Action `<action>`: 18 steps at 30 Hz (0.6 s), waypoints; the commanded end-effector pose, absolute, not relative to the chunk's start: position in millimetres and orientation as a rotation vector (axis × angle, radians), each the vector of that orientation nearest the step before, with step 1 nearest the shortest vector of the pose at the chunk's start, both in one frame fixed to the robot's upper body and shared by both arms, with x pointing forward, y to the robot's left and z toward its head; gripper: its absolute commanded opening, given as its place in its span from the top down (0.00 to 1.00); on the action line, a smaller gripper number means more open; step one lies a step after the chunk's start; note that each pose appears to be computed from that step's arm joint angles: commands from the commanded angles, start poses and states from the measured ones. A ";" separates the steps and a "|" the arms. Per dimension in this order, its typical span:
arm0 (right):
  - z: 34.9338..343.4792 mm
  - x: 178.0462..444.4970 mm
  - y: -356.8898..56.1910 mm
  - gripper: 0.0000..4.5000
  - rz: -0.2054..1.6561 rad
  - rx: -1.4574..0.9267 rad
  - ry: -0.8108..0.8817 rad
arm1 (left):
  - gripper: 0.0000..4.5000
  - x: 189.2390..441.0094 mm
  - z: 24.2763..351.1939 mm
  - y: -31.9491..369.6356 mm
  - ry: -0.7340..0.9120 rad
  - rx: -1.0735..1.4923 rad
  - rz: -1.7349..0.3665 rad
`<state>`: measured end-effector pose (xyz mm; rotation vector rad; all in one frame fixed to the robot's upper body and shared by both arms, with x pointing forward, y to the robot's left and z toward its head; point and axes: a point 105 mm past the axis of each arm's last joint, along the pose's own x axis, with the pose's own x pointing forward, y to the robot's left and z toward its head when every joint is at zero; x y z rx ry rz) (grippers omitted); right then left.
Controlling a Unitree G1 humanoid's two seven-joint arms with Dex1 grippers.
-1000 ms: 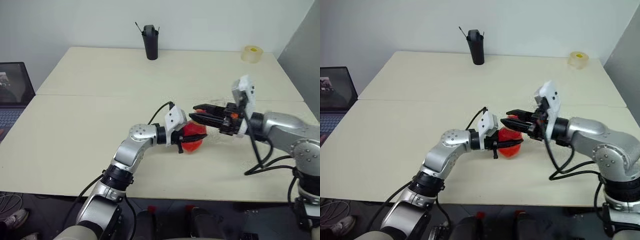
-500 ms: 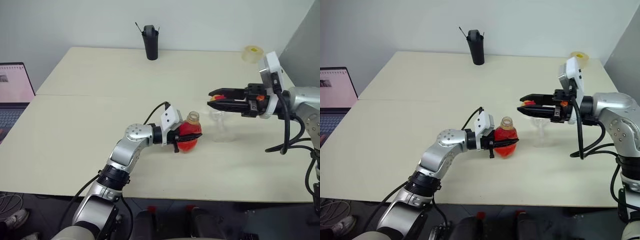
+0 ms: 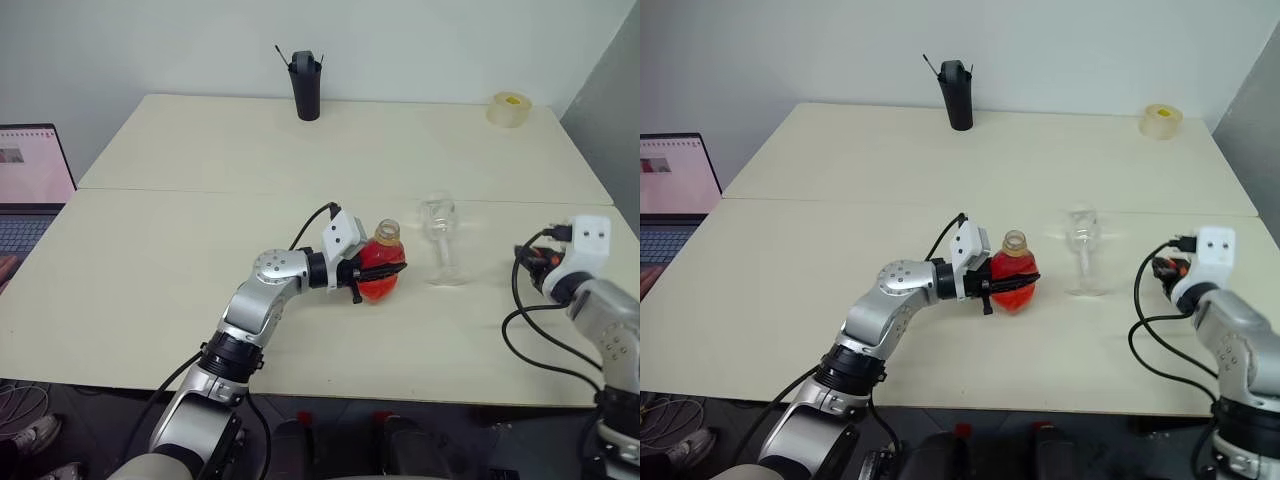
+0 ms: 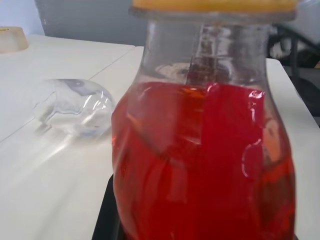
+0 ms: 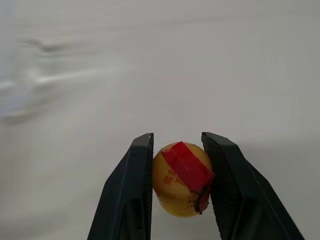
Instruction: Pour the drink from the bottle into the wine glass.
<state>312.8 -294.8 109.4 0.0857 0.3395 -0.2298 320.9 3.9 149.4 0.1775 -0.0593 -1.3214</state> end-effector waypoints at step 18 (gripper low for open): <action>206.8 304.9 -215.2 0.00 0.251 -0.387 0.166 | 0.78 357.7 173.9 28.5 -0.158 0.182 -1.108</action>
